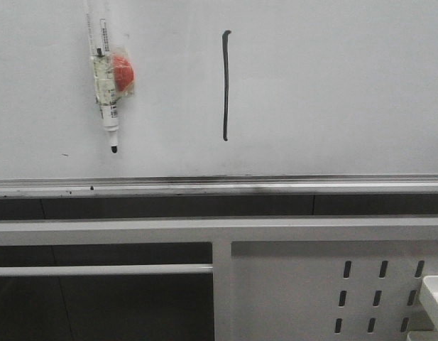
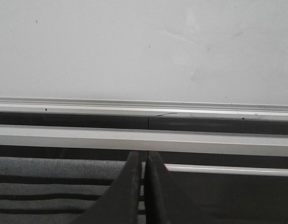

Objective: Write number 1 on whiteboard

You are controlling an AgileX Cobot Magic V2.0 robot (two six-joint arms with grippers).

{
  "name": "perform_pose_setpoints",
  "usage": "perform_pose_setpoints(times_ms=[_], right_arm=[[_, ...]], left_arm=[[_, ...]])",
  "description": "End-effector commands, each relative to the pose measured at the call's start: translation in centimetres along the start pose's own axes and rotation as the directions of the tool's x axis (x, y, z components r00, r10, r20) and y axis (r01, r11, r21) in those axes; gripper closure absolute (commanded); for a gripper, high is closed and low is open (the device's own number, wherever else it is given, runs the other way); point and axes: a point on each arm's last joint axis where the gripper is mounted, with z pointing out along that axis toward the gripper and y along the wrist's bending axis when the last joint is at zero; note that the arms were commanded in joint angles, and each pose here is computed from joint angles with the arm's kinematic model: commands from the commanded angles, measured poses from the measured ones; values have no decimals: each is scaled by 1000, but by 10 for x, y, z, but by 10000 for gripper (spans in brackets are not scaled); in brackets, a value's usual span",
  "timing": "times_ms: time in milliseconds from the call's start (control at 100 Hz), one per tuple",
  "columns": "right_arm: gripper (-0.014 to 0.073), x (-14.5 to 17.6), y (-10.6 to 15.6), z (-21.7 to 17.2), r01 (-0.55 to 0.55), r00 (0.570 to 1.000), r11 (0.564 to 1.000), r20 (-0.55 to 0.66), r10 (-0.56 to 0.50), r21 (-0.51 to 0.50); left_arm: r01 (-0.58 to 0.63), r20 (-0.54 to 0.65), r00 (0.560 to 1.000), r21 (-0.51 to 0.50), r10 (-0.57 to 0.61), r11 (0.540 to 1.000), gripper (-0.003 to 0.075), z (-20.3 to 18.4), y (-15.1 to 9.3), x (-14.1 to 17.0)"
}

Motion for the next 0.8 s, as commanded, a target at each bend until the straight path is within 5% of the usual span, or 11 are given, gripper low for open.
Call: perform_pose_setpoints(times_ms=[0, 210, 790], right_arm=[[655, 3, -5, -1, 42, 999, 995, 5, -43, 90], [655, 11, -11, -2, 85, 993, 978, -91, -69, 193], [655, 25, -13, -5, 109, 968, 975, -246, -60, 191]], left_arm=[[-2, 44, 999, 10, 2, 1000, 740, 2, 0, 5], [-2, 44, 999, 10, 2, 1000, 740, 2, 0, 5], [-2, 44, 999, 10, 2, 1000, 740, 2, 0, 5]])
